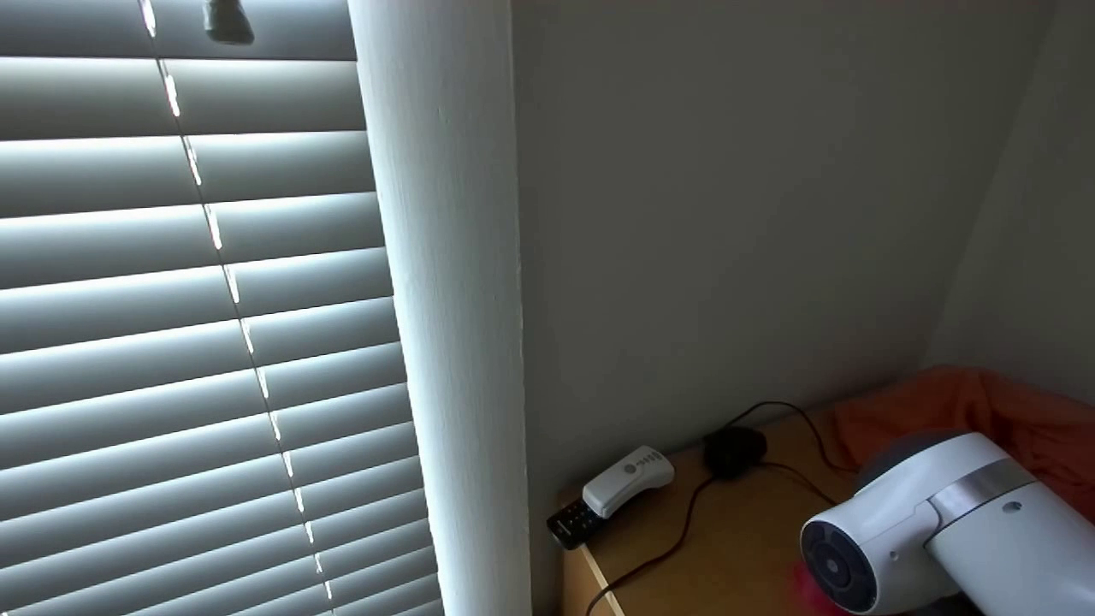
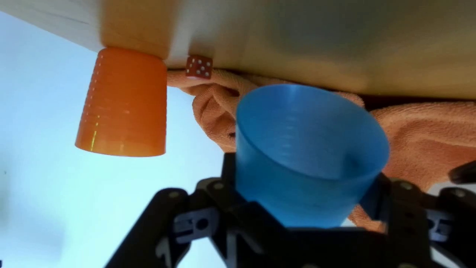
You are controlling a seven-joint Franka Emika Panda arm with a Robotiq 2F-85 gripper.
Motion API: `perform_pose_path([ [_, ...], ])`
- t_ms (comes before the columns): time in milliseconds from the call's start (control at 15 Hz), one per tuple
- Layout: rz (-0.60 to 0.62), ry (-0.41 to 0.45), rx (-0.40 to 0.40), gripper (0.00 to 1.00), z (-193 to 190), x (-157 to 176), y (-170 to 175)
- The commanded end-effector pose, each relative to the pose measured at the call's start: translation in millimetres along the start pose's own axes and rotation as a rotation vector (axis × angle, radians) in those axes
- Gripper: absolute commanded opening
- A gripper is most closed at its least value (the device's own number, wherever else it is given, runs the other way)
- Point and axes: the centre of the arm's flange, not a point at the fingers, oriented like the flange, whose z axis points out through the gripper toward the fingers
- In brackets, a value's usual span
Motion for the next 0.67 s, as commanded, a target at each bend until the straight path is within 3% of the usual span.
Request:
perform_pose_path([
  [0, -0.013, 0.027, 0.004, 0.95, -1, -23, -3],
  [133, -0.018, 0.035, 0.002, 1.00, -2, -24, -4],
  [400, -0.020, 0.046, -0.001, 1.00, -4, -22, -7],
  [600, -0.045, 0.017, 0.021, 0.99, 0, -2, -8],
])
